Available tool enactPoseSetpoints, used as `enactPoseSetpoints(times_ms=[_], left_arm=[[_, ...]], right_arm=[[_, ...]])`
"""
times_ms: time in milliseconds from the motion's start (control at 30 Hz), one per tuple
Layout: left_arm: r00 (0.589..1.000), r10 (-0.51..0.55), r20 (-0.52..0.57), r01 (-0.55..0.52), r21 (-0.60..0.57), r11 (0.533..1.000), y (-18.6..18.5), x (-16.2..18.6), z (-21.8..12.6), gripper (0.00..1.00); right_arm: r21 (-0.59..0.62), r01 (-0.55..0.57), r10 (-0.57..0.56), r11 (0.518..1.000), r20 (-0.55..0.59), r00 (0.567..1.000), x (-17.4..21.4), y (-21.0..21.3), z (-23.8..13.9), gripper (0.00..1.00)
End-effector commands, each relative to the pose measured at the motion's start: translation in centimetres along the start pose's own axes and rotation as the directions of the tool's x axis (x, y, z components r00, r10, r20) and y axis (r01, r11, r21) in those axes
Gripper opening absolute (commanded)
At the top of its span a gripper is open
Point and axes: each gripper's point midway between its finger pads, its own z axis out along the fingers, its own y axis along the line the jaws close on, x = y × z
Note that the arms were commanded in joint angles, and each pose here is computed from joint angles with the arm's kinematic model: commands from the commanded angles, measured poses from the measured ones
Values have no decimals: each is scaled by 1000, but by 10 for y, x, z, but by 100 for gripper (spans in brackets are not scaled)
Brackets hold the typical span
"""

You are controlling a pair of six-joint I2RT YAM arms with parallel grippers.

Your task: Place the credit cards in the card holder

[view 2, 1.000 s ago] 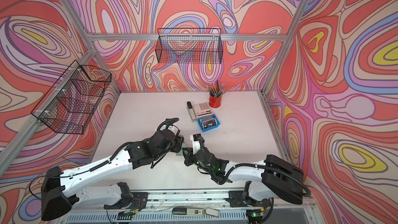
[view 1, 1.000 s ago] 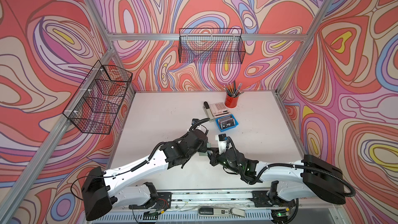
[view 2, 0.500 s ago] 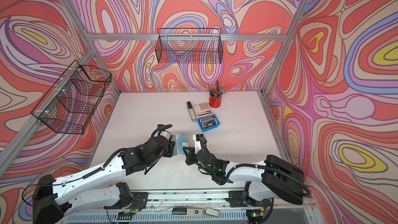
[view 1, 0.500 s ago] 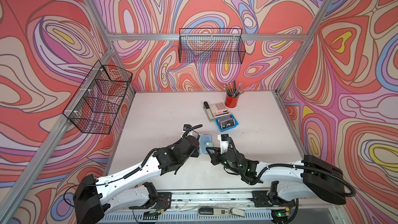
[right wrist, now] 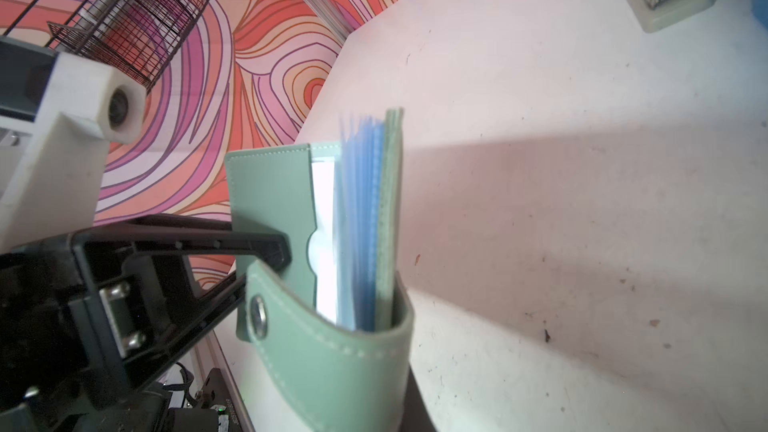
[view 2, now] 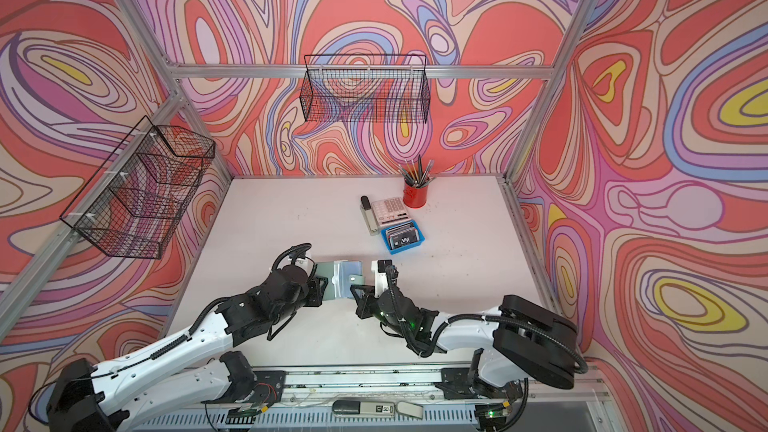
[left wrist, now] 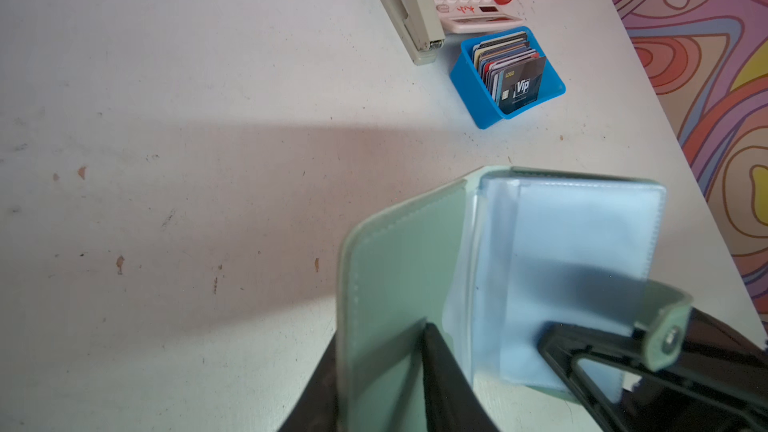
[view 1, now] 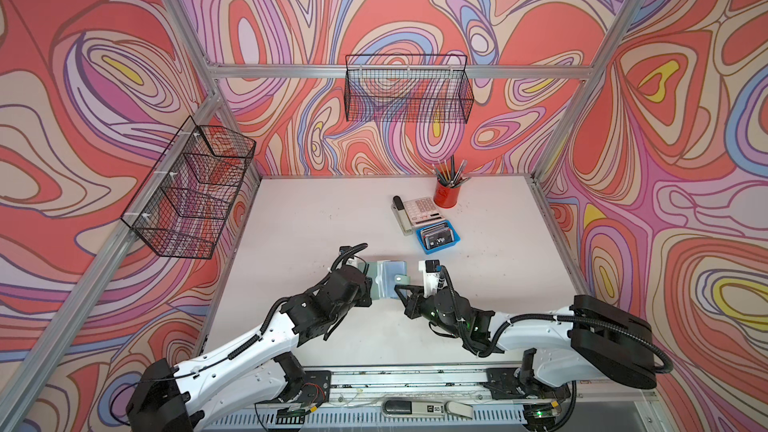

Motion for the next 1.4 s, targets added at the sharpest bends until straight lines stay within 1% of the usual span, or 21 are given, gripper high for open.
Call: enactPoseSetpoints(times_ms=[0,167,267,400,667,833,967,1200,1367], left_arm=[[1000,-14,-28,17,85,996,-4,9,6,26],[998,-7,-57,10,56,998,9,24,16,25],[997,-24,-66,26,25,999,20,30,22,25],[995,-22,-96,26,44,999,20,39,30,25],[993,-17,-117,19,19,1000,27,45,38,25],[992,-26,-126,31,38,999,26,50,40,24],[992,-26,-123,37,86,996,21,52,40,24],[994,-39,-106,49,90,995,24,52,37,24],[993,-48,-108,58,87,995,26,52,37,21]], right_arm=[[-27,-65,65,998,1,998,6,-1,1,0],[-20,-111,110,994,-41,993,21,-10,7,0],[5,-132,132,991,-62,989,31,-18,12,0],[26,-151,152,988,-76,985,37,-25,14,0],[91,-170,178,981,-85,980,46,-41,13,0],[97,-183,193,978,-106,976,53,-44,15,0],[111,-189,200,976,-97,975,53,-48,12,0],[128,-178,192,976,-109,975,55,-50,15,0],[135,-191,207,972,-112,972,58,-54,12,0]])
